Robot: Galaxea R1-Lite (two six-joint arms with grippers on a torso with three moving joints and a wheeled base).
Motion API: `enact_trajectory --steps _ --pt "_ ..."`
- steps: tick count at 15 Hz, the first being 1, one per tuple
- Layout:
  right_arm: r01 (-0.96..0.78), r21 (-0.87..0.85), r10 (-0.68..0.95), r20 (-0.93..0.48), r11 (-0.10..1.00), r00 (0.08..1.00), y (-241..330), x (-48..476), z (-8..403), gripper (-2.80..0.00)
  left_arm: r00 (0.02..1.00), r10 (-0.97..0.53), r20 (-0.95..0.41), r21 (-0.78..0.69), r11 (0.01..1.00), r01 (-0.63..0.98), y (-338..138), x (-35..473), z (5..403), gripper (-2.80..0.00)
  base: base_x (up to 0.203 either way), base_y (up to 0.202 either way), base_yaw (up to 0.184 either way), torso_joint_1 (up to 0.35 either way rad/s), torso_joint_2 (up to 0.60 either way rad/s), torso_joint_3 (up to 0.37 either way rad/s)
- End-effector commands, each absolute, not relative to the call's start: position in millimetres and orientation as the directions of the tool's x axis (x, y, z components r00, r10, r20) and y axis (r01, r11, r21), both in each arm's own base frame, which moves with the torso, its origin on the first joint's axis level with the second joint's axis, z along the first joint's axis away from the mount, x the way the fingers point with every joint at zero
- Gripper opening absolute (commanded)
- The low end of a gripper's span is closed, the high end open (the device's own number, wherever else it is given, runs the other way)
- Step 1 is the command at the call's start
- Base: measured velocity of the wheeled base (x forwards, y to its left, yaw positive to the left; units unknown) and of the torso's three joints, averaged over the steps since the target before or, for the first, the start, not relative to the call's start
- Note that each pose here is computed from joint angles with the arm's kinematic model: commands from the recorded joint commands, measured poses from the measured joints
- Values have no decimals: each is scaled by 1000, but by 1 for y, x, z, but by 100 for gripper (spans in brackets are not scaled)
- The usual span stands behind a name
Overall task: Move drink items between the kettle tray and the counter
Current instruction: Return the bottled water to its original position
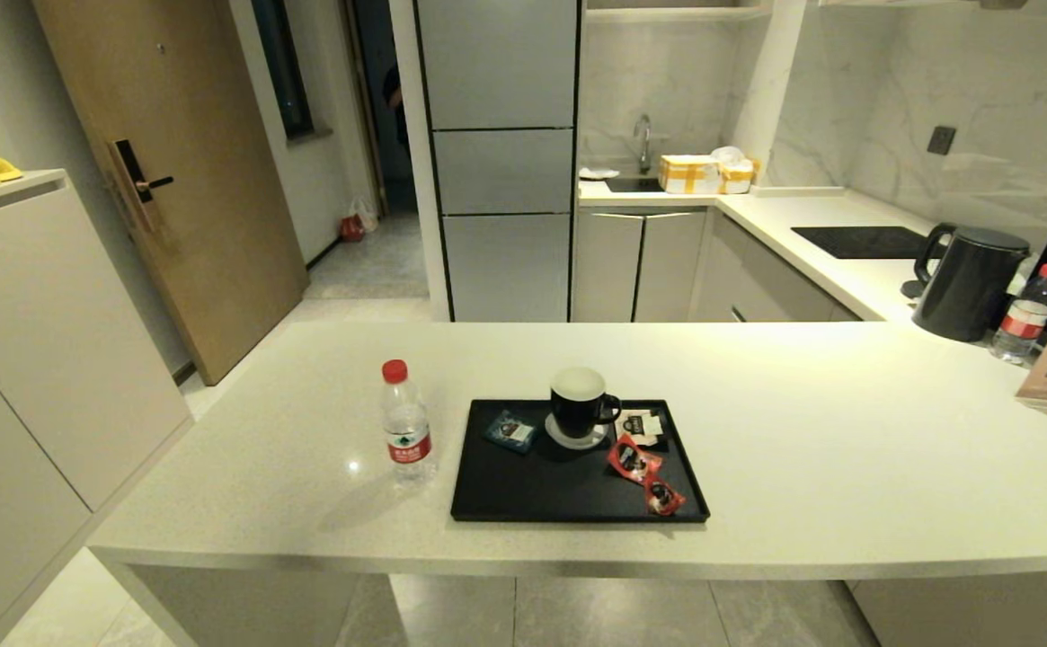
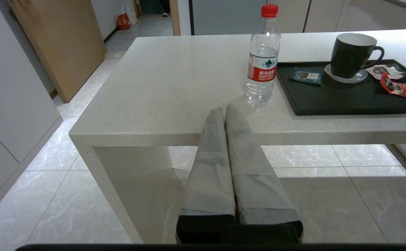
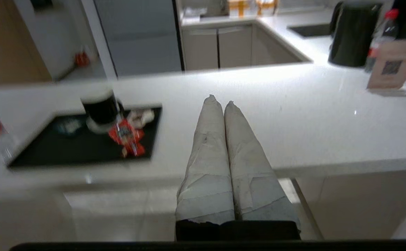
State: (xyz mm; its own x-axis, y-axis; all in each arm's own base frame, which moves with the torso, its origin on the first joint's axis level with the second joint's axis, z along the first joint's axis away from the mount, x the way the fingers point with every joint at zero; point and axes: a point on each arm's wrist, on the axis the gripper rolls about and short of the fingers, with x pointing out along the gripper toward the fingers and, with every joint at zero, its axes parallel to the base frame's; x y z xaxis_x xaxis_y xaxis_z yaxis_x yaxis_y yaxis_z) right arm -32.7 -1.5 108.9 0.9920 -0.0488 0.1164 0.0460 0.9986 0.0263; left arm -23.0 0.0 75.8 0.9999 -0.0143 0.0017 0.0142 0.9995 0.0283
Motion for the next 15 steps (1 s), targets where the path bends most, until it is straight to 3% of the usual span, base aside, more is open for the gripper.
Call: enact_trajectory --steps 1,10,12,15 --pt "16 -22 -16 -8 1000 1000 -1 -22 73 -280 1000 -14 2 29 999 14 0 -23 76 -280 0 0 0 0 0 0" --pt "-11 -24 11 0 1000 1000 0 -23 76 -280 999 -14 -34 49 999 15 0 -27 87 -280 0 0 0 0 0 0" --pt "-11 -23 11 0 1000 1000 0 -23 76 -280 998 -17 -62 45 999 20 0 -32 132 -280 0 0 0 0 0 0" --pt "-11 -25 11 0 1000 1000 0 -23 76 -280 958 -16 -286 -16 1000 12 0 7 202 -280 0 0 0 0 0 0"
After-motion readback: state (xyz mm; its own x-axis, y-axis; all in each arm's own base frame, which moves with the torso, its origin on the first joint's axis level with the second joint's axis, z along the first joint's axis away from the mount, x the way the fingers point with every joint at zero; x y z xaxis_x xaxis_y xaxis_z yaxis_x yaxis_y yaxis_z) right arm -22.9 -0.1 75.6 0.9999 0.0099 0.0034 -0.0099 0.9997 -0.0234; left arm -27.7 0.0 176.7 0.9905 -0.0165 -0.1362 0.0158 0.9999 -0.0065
